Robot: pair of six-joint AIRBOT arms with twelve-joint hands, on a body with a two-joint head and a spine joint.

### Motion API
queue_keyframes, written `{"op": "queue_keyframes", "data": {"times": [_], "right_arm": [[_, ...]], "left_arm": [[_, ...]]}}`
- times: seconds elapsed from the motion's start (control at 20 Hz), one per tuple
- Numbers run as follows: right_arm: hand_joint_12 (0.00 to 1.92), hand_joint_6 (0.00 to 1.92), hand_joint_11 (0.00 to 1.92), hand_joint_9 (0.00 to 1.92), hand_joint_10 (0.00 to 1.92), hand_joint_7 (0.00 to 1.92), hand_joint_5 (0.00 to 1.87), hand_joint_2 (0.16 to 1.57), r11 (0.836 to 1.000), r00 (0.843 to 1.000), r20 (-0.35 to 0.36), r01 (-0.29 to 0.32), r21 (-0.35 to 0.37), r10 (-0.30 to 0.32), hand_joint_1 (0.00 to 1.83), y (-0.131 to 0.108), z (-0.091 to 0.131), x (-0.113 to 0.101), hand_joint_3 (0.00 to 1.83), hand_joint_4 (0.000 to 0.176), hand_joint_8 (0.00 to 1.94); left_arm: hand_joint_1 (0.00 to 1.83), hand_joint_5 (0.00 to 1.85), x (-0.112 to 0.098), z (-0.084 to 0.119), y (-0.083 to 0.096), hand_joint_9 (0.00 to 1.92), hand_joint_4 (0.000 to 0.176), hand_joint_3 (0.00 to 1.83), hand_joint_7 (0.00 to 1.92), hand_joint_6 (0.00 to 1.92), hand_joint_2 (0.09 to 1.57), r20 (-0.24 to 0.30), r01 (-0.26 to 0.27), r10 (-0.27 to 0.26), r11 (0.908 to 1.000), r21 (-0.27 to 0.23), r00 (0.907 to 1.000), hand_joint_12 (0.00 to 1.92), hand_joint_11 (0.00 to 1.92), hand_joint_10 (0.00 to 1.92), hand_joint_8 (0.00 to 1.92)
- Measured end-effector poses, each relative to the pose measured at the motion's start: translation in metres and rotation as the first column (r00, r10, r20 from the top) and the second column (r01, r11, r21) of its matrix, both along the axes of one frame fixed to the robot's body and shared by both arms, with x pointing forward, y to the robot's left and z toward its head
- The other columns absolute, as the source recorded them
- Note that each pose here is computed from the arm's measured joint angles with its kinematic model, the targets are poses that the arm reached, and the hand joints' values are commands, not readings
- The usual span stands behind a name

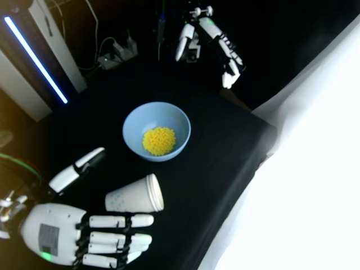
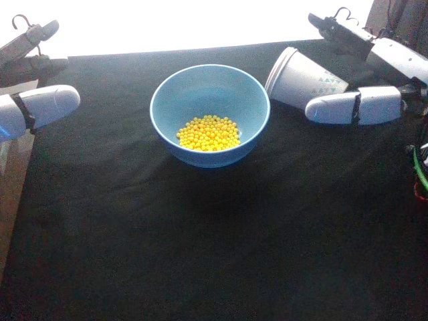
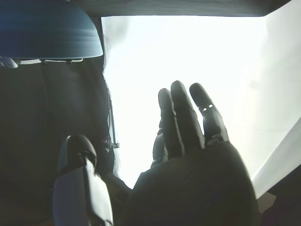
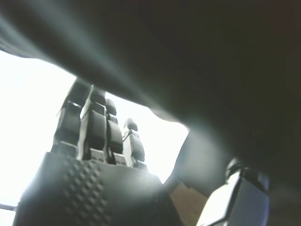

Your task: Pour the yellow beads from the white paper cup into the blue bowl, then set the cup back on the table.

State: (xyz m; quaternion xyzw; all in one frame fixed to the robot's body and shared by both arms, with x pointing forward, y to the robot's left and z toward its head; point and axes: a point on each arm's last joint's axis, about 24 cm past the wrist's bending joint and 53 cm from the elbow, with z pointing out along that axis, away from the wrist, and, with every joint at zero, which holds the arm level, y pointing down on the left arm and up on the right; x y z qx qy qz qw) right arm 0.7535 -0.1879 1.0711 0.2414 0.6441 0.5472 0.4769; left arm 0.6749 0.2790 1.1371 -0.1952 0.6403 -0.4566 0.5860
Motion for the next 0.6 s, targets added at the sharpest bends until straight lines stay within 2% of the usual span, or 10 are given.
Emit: {"op": "queue_keyframes", "data": {"times": [0.05, 0.1, 0.15, 0.25, 0.3, 0.35, 0.4, 0.55, 0.6], "right_arm": [[0.66, 0.00, 0.01, 0.22, 0.01, 0.14, 0.00, 0.60, 1.000, 1.000, 0.000, -0.004, -0.002, 0.004, 0.48, 0.001, 0.000, -0.001, 0.02, 0.176, 0.01], [0.75, 0.00, 0.00, 0.24, 0.00, 0.16, 0.00, 0.65, 1.000, 1.000, 0.000, -0.006, -0.003, 0.006, 0.46, 0.002, 0.000, -0.001, 0.00, 0.176, 0.00], [0.85, 0.00, 0.00, 0.27, 0.00, 0.19, 0.00, 0.67, 1.000, 1.000, -0.001, -0.007, -0.001, 0.007, 0.45, 0.002, 0.000, -0.002, 0.00, 0.176, 0.00], [0.77, 0.00, 0.00, 0.26, 0.00, 0.23, 0.00, 0.64, 1.000, 1.000, 0.001, -0.005, -0.005, 0.005, 0.50, -0.003, 0.005, -0.003, 0.00, 0.176, 0.01], [0.77, 0.00, 0.03, 0.25, 0.00, 0.20, 0.00, 0.65, 1.000, 1.000, 0.004, -0.005, -0.010, 0.005, 0.39, -0.006, 0.008, -0.003, 0.00, 0.176, 0.00], [0.76, 0.00, 0.01, 0.24, 0.00, 0.17, 0.00, 0.64, 1.000, 1.000, 0.009, -0.007, -0.021, 0.007, 0.37, -0.011, 0.014, -0.005, 0.00, 0.176, 0.00], [0.73, 0.00, 0.00, 0.20, 0.00, 0.14, 0.00, 0.63, 1.000, 1.000, 0.014, -0.004, -0.024, 0.005, 0.41, -0.016, 0.019, -0.006, 0.00, 0.176, 0.00], [0.72, 0.00, 0.00, 0.23, 0.01, 0.16, 0.00, 0.66, 1.000, 0.999, 0.053, 0.012, -0.026, -0.011, 0.48, -0.028, 0.048, -0.006, 0.00, 0.176, 0.01], [0.71, 0.00, 0.11, 0.31, 0.00, 0.22, 0.00, 0.66, 1.000, 0.994, 0.110, 0.004, -0.013, -0.003, 0.42, -0.033, 0.077, -0.015, 0.00, 0.176, 0.00]], "left_arm": [[0.38, 0.12, 0.000, 0.000, 0.000, 0.54, 0.055, 0.00, 0.55, 0.00, 0.94, 0.000, 0.000, 0.000, 1.0000, 0.000, 1.0000, 1.21, 0.00, 0.00, 0.00], [0.38, 0.12, 0.000, 0.000, 0.000, 0.54, 0.062, 0.00, 0.54, 0.00, 0.93, 0.000, 0.000, 0.000, 1.0000, 0.000, 1.0000, 1.21, 0.00, 0.00, 0.00], [0.37, 0.11, 0.000, 0.000, 0.000, 0.54, 0.056, 0.00, 0.54, 0.00, 0.94, 0.000, 0.000, 0.000, 1.0000, 0.000, 1.0000, 1.21, 0.00, 0.00, 0.00], [0.39, 0.12, 0.000, 0.000, 0.000, 0.54, 0.049, 0.00, 0.54, 0.00, 0.94, 0.000, 0.000, 0.000, 1.0000, -0.003, 1.0000, 1.22, 0.00, 0.00, 0.00], [0.39, 0.12, 0.000, 0.001, 0.001, 0.54, 0.044, 0.00, 0.53, 0.00, 0.94, 0.001, 0.000, 0.000, 1.0000, -0.002, 1.0000, 1.19, 0.00, 0.00, 0.00], [0.35, 0.10, 0.001, 0.004, 0.001, 0.54, 0.043, 0.00, 0.52, 0.00, 0.95, 0.007, 0.000, 0.000, 1.0000, 0.000, 1.0000, 1.15, 0.02, 0.00, 0.00], [0.37, 0.10, 0.001, 0.008, 0.003, 0.52, 0.054, 0.00, 0.52, 0.00, 0.95, 0.015, -0.003, 0.003, 1.0000, 0.000, 0.9999, 1.13, 0.00, 0.00, 0.00], [0.30, 0.09, -0.003, 0.035, 0.013, 0.52, 0.067, 0.00, 0.53, 0.00, 0.96, 0.075, -0.021, 0.023, 0.9995, -0.024, 0.9969, 1.08, 0.02, 0.00, 0.00], [0.26, 0.09, -0.011, 0.063, 0.018, 0.55, 0.072, 0.00, 0.53, 0.00, 0.96, 0.158, -0.022, 0.031, 0.9983, -0.055, 0.9869, 1.08, 0.06, 0.01, 0.00]]}}
